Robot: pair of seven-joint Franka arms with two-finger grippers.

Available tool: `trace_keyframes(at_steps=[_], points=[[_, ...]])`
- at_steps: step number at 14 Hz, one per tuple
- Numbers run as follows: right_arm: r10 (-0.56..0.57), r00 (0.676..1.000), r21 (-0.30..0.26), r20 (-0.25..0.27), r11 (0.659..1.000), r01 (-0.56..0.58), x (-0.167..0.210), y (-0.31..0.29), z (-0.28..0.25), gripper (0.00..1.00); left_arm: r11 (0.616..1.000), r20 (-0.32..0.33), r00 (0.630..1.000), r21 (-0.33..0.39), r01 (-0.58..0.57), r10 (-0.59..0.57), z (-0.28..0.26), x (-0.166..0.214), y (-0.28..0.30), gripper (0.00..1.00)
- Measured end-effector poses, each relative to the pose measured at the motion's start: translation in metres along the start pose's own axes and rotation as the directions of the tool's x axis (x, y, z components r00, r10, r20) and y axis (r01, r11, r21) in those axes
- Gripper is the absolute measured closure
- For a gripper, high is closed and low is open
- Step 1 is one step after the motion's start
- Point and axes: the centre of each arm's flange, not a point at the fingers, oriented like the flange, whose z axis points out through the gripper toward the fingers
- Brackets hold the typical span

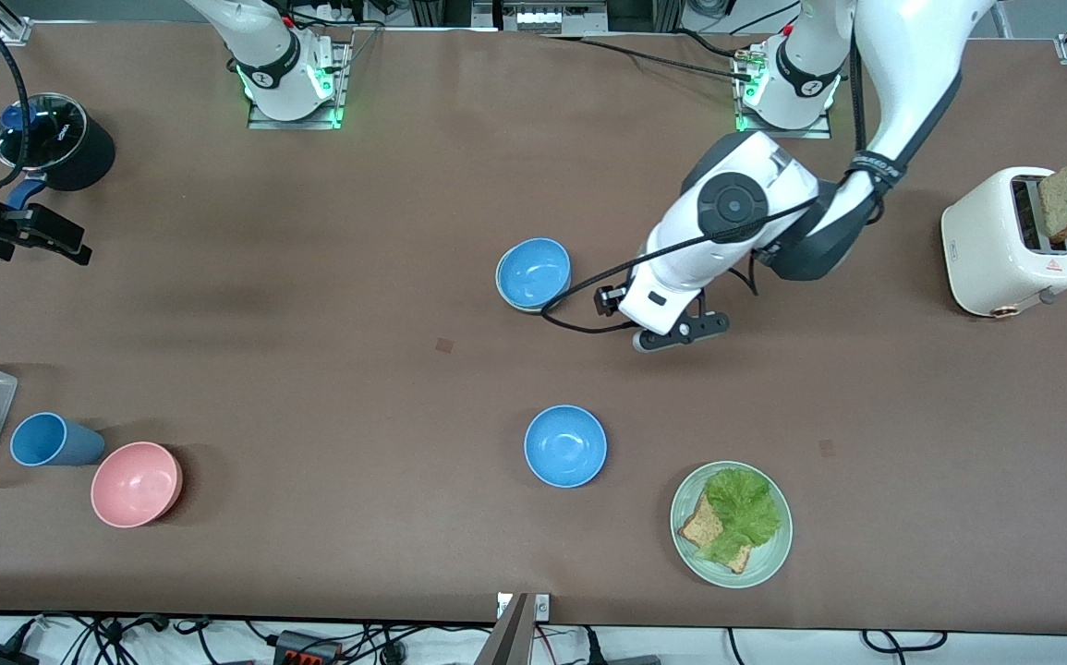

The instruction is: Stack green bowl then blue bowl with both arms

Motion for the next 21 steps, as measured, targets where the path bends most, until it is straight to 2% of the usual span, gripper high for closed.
trace_keyframes(at_steps=[2, 3, 5, 6, 12, 17, 19, 21], points=[[0.000, 1.000, 0.000, 0.000, 1.000, 0.000, 0.000, 0.000, 0.000, 0.00, 0.994, -0.005, 0.994, 0.002, -0.108, 0.108, -0.014, 0.011, -0.008, 0.27], [0.000, 1.000, 0.000, 0.000, 1.000, 0.000, 0.000, 0.000, 0.000, 0.00, 0.989, -0.008, 0.989, 0.002, -0.145, 0.145, -0.021, 0.021, -0.017, 0.22], [0.000, 1.000, 0.000, 0.000, 1.000, 0.000, 0.000, 0.000, 0.000, 0.00, 0.981, -0.019, 0.980, -0.002, -0.196, 0.196, -0.032, 0.044, -0.045, 0.04], [0.000, 1.000, 0.000, 0.000, 1.000, 0.000, 0.000, 0.000, 0.000, 0.00, 0.978, -0.022, 0.978, -0.001, -0.208, 0.208, -0.038, 0.053, -0.058, 0.00], [-0.001, 1.000, 0.000, 0.000, 1.000, 0.001, 0.000, 0.000, 0.000, 0.00, 0.971, -0.023, 0.971, 0.034, -0.237, 0.238, -0.091, 0.072, -0.085, 0.00], [-0.001, 1.000, 0.000, -0.001, 1.000, 0.001, 0.000, 0.000, 0.000, 0.00, 0.952, -0.057, 0.950, 0.032, -0.305, 0.307, -0.128, 0.110, -0.153, 0.00], [0.000, 1.000, 0.000, 0.000, 1.000, 0.000, 0.000, 0.000, 0.000, 0.00, 0.947, -0.044, 0.946, 0.038, -0.319, 0.320, -0.131, 0.109, -0.156, 0.00], [0.000, 1.000, 0.000, 0.000, 1.000, 0.000, 0.000, 0.000, 0.000, 0.00, 0.927, -0.019, 0.929, 0.083, -0.366, 0.369, -0.136, 0.107, -0.156, 0.00]])
